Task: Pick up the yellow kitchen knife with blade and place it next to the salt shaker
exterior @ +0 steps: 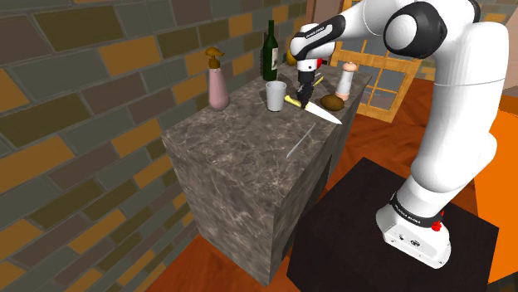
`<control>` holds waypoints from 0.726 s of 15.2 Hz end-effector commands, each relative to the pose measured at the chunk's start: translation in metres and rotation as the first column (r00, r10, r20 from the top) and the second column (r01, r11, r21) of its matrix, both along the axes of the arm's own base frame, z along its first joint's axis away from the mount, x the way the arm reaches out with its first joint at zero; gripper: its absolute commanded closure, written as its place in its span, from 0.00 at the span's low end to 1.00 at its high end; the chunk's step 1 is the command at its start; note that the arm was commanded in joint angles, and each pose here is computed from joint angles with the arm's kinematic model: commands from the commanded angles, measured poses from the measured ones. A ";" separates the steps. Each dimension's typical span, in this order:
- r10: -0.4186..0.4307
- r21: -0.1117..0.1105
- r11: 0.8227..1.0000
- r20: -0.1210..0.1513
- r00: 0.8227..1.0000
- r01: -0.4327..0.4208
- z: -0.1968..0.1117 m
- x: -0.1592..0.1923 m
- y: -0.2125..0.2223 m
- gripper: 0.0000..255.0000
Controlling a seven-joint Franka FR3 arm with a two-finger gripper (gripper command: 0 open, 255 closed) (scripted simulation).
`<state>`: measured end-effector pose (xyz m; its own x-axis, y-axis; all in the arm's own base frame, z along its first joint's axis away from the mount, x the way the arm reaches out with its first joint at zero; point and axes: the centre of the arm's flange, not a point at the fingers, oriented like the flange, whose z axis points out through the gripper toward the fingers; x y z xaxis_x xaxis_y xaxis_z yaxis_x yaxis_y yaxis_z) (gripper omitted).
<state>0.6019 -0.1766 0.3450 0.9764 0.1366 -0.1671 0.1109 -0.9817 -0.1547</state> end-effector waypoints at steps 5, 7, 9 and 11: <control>0.000 0.000 1.000 -0.001 1.000 0.000 -0.001 0.000 0.000 0.00; 0.000 0.000 1.000 -0.001 1.000 0.000 -0.001 0.000 0.000 0.00; 0.000 0.000 1.000 -0.001 1.000 0.000 -0.001 0.000 0.000 0.00; 0.000 0.000 1.000 -0.001 1.000 0.000 0.025 0.005 -0.004 0.00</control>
<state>0.6031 -0.1794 0.3615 0.9764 0.1363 -0.1674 0.1106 -0.9818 -0.1546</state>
